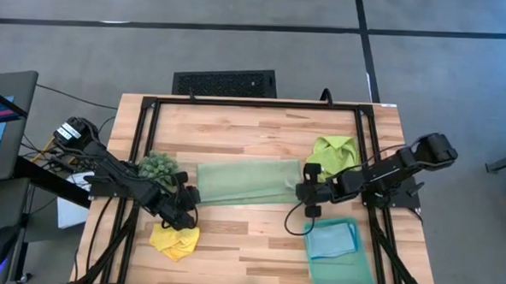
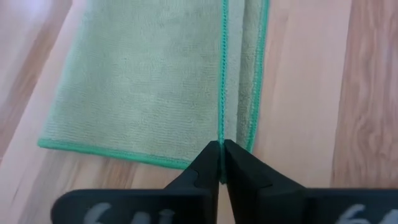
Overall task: Fold microfiber towels
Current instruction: Fold the green microfiber cloth
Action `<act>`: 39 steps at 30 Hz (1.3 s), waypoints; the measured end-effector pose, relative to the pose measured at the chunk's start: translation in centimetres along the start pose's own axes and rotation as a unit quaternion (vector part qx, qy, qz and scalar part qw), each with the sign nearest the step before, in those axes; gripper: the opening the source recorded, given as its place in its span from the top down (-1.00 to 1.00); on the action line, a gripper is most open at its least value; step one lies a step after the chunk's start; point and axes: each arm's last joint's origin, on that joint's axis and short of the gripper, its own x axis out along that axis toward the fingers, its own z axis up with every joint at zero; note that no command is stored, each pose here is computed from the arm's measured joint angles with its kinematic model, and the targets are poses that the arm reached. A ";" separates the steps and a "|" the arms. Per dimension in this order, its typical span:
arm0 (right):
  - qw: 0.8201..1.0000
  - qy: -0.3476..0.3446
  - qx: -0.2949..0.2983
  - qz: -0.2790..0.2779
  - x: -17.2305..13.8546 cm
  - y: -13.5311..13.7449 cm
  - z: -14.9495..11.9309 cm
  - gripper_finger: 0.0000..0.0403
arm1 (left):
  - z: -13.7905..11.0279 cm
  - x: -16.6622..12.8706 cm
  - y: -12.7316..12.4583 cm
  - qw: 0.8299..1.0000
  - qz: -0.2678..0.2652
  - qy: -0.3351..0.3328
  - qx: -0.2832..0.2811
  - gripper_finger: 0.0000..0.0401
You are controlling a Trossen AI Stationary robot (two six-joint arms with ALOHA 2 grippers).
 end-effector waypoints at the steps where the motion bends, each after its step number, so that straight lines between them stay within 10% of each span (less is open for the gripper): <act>1: 1.000 -0.005 0.003 -0.007 -0.2 -0.1 0.1 0.89 | 0.0 0.0 0.0 1.000 0.002 -0.003 -0.001 0.88; 9: 0.999 -0.034 0.013 -0.029 -2.0 -0.9 0.3 0.89 | 0.1 0.0 0.0 1.000 0.007 -0.009 -0.001 0.54; 22: 0.996 -0.021 0.005 0.086 -2.1 -0.3 0.1 0.85 | 0.3 0.0 -0.1 1.000 0.000 -0.017 -0.003 0.48; 39: 0.984 -0.044 -0.025 0.169 -3.5 -1.2 0.7 0.00 | 2.9 -2.5 1.1 0.995 0.053 -0.077 -0.024 -0.05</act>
